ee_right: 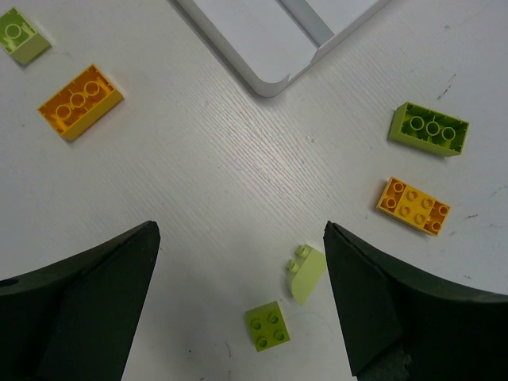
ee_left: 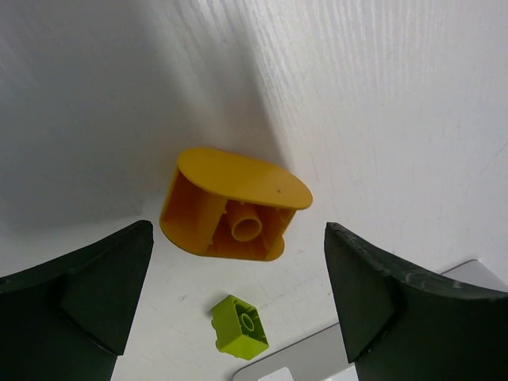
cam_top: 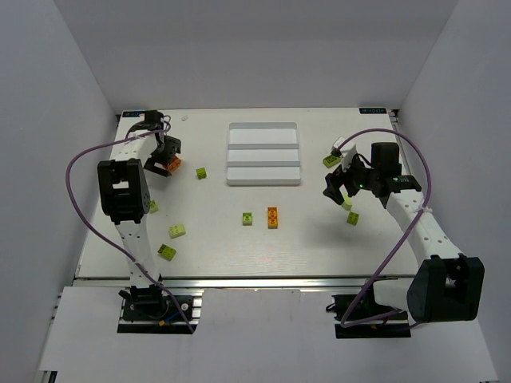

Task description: Sort the legos into containers by color

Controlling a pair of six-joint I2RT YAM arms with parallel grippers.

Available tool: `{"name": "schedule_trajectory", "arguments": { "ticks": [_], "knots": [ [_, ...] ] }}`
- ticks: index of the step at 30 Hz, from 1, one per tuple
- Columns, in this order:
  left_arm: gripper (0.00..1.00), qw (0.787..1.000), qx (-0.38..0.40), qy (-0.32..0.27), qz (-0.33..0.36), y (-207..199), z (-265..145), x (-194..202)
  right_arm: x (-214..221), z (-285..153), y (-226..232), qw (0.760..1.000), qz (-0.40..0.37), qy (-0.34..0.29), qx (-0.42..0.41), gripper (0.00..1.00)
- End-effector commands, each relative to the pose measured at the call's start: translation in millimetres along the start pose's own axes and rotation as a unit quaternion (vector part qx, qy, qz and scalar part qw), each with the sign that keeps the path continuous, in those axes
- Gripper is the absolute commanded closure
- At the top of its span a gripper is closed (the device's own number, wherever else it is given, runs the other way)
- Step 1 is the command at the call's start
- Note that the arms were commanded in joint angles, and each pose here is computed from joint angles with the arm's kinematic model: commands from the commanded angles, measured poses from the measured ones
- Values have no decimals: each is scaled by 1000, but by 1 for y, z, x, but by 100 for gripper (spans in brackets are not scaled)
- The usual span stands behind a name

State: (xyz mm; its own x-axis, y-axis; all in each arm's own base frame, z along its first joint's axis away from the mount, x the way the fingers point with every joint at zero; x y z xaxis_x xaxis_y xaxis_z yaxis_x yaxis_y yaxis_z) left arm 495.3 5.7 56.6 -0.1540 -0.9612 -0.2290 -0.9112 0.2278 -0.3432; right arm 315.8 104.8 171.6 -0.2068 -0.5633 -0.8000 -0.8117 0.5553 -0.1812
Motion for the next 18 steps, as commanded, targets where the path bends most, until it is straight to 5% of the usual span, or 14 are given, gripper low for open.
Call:
{"name": "schedule_trajectory", "arguments": {
  "ticks": [1,18],
  "knots": [
    [2,1000,-6,-5,-7,-1,1,-12,1,1,0,1000,-8,-1,2,11],
    [5,998,-4,27,-48,-11,10,-11,0,0,-2,1000,-12,-4,6,11]
  ]
}}
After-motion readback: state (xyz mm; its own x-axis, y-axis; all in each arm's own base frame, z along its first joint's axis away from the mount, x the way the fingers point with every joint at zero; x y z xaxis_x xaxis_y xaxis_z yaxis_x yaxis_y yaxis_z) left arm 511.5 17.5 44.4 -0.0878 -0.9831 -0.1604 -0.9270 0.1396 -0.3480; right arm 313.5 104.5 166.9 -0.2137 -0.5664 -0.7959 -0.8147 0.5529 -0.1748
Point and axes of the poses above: each gripper's point midway between its finger pads, its own z axis out along the fingers, its own y axis along the line the jaws close on, x = y × z, the point moved 1 cm from there along -z, back along the fingers, and after that the axes turned 7 degrees about -z, right-handed, at the moved point
